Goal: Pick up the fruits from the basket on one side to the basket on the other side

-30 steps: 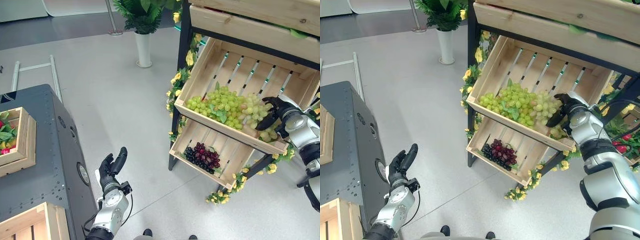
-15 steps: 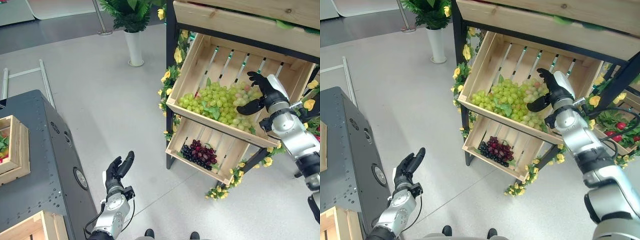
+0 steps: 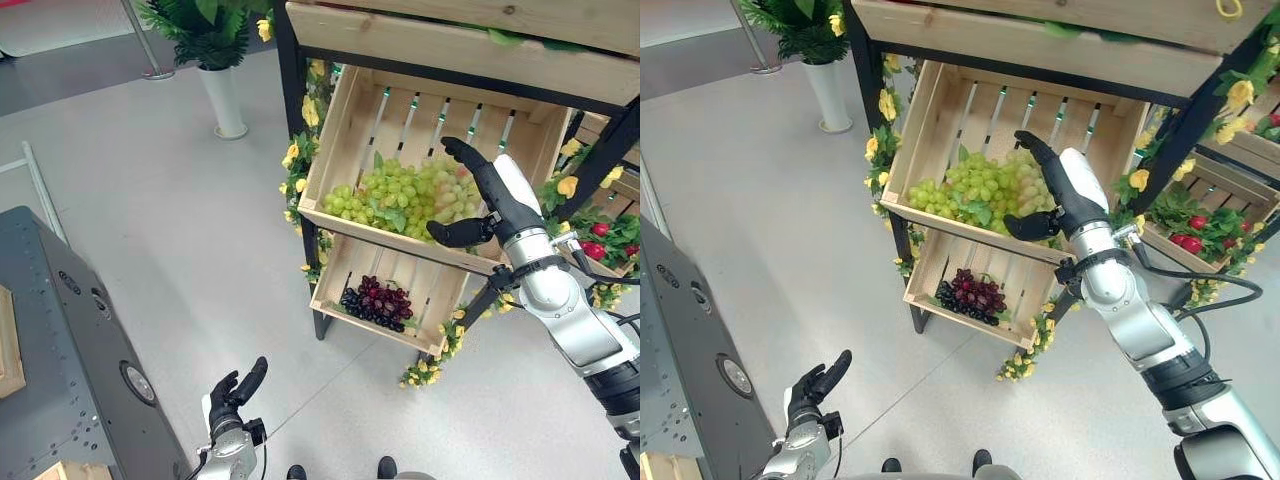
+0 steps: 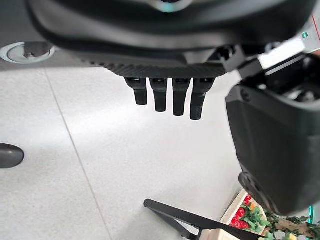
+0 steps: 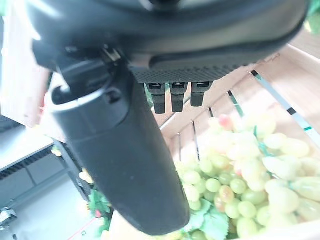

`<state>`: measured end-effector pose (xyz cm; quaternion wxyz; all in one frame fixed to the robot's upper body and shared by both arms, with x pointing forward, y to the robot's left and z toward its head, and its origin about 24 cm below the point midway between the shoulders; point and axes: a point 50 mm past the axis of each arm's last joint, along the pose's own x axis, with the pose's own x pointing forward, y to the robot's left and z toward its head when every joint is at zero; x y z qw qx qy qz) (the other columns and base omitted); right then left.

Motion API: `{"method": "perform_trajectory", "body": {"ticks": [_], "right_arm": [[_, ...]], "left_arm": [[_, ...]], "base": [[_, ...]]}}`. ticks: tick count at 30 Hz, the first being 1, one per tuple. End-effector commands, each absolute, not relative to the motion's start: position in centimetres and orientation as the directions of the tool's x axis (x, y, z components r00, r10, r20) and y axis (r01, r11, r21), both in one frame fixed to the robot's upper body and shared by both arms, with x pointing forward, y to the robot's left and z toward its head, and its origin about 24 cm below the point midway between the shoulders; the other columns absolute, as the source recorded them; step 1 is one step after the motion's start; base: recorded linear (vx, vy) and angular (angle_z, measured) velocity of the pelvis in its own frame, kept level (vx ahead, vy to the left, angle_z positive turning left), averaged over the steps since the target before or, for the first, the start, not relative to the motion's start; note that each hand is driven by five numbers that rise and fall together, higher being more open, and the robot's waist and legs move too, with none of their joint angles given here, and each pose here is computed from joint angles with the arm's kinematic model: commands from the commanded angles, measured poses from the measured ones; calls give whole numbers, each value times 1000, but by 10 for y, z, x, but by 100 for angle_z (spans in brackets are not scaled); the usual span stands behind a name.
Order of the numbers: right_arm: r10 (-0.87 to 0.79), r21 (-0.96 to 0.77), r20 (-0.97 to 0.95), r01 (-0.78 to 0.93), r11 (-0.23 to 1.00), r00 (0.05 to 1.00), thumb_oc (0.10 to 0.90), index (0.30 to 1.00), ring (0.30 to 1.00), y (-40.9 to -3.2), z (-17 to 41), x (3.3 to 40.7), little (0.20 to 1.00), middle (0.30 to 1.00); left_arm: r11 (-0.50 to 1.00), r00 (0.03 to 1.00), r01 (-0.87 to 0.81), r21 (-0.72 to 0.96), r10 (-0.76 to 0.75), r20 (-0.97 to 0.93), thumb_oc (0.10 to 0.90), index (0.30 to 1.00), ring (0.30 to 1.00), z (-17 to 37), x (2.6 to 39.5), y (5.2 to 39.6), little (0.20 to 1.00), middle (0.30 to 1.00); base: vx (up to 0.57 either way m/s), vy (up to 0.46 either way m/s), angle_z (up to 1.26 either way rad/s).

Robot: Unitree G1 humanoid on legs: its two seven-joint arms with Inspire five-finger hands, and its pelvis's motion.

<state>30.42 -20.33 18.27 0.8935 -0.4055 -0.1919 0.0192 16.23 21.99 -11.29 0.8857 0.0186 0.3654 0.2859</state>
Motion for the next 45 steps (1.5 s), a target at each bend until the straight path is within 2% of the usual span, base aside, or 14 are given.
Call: {"method": "perform_trajectory", "body": {"ticks": [1, 6, 11, 15, 18, 21, 22, 24, 27, 32, 39, 41, 45], "right_arm": [[251, -606, 604, 231, 761, 757, 800, 900, 900, -194, 243, 291, 900, 900], [305, -569, 659, 191, 800, 688, 800, 900, 900, -181, 246, 278, 900, 900], [389, -551, 699, 106, 828, 600, 800, 900, 900, -162, 246, 265, 900, 900], [468, -556, 676, -21, 831, 569, 800, 900, 900, -147, 240, 257, 900, 900], [536, -518, 632, -210, 829, 560, 800, 900, 900, -134, 229, 253, 900, 900], [584, -401, 570, -426, 811, 578, 800, 900, 900, -123, 214, 255, 900, 900], [611, -294, 528, -549, 783, 590, 800, 900, 900, -115, 204, 258, 900, 900], [646, -133, 477, -678, 723, 596, 800, 900, 900, -104, 186, 260, 900, 900], [697, 111, 391, -782, 613, 601, 800, 900, 900, -77, 149, 257, 900, 900], [743, 317, 250, -778, 542, 620, 800, 900, 900, -52, 102, 249, 900, 900], [741, 444, 72, -686, 576, 668, 800, 900, 900, -52, 48, 236, 900, 900], [738, 451, 22, -666, 595, 674, 800, 900, 900, -54, 35, 232, 900, 900], [663, 396, -146, -571, 719, 734, 800, 900, 900, -72, -7, 224, 900, 900]], "left_arm": [[853, 704, -470, 225, 516, -488, 800, 900, 900, -91, 200, 223, 900, 900], [888, 729, -419, 189, 453, -513, 800, 900, 900, -95, 195, 219, 900, 900], [904, 701, -371, 214, 423, -573, 800, 900, 900, -108, 184, 218, 900, 900], [919, 673, -318, 233, 392, -627, 800, 900, 900, -118, 173, 216, 900, 900], [923, 626, -303, 239, 381, -680, 800, 900, 900, -128, 160, 217, 900, 900], [925, 601, -292, 243, 375, -705, 800, 900, 900, -133, 155, 217, 900, 900], [928, 595, -285, 241, 368, -714, 800, 900, 900, -134, 153, 215, 900, 900], [931, 592, -276, 239, 360, -721, 800, 900, 900, -135, 152, 214, 900, 900], [937, 590, -260, 232, 344, -730, 800, 900, 900, -136, 152, 209, 900, 900], [939, 579, -249, 238, 341, -740, 800, 900, 900, -138, 149, 206, 900, 900], [930, 531, -257, 264, 364, -765, 800, 900, 900, -143, 136, 214, 900, 900], [927, 517, -259, 271, 371, -771, 800, 900, 900, -144, 133, 216, 900, 900], [930, 499, -188, 316, 367, -785, 800, 900, 900, -148, 122, 220, 900, 900]], "base": [[-4, -12, -8], [-2, -4, -2], [0, 0, 0], [0, 0, 0], [0, 0, 0], [0, 0, 0], [0, 0, 0], [0, 0, 0], [18, 16, 5], [7, 22, 13], [9, 5, 10], [19, -4, 10], [24, 4, 10]]}}
